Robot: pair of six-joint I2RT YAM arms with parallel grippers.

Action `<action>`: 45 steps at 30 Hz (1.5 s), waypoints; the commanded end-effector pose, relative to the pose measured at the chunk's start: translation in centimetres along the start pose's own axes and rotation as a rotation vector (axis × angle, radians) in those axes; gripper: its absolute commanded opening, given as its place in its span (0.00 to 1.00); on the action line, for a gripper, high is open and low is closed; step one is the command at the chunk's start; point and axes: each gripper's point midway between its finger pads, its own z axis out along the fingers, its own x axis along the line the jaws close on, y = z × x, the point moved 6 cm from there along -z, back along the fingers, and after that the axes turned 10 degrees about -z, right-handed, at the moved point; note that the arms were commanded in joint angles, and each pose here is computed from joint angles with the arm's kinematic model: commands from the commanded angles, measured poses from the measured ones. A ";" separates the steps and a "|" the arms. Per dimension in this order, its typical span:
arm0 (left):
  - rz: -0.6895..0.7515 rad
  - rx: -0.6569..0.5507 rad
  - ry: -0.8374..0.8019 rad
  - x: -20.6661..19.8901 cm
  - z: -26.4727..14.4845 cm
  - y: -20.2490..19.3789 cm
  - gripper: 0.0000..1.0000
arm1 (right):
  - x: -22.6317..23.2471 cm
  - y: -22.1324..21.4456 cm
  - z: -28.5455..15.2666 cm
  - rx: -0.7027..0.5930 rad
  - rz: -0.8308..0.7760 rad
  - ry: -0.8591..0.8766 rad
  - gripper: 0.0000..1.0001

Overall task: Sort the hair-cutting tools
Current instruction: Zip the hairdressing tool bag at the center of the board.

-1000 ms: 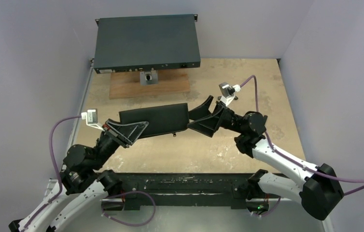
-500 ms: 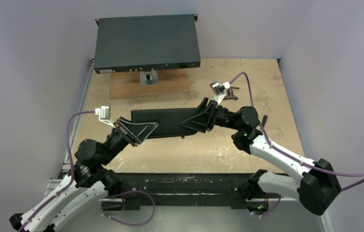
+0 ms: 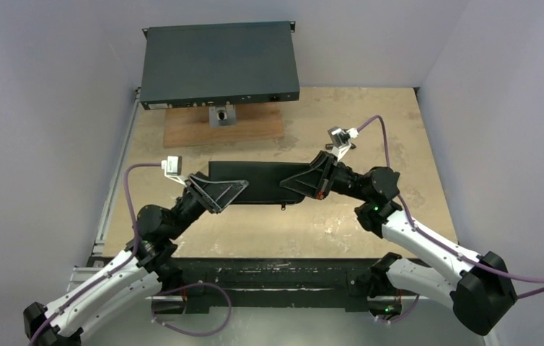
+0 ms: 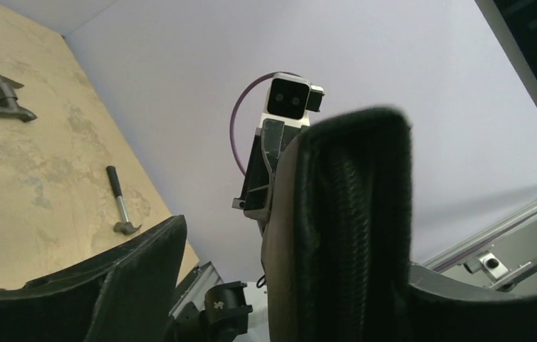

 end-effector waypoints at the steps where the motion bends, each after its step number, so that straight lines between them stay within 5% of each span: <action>1: -0.041 0.120 -0.133 -1.1 0.9 -1.6 0.78 | 1.5 -0.2 0.2 -0.012 -0.044 0.062 0.00; 11: 0.004 0.162 -0.149 -2.0 2.8 -3.7 0.85 | 0.4 0.2 0.6 -0.020 -0.069 -0.033 0.00; 19: -0.014 0.207 -0.160 -2.0 5.0 -5.1 0.53 | -0.2 -0.1 0.4 -0.014 -0.075 -0.073 0.00; 23: 0.000 0.161 -0.131 -1.7 5.2 -5.0 0.47 | -0.3 0.2 0.2 -0.035 -0.095 -0.107 0.00; 32: 0.081 -0.028 -0.069 -0.5 5.2 -4.8 0.49 | -0.6 0.1 -1.1 -0.162 -0.059 -0.150 0.00; 45: 0.130 -0.179 -0.027 0.7 2.8 -4.4 0.69 | -0.4 0.8 -2.7 -0.294 -0.054 -0.224 0.00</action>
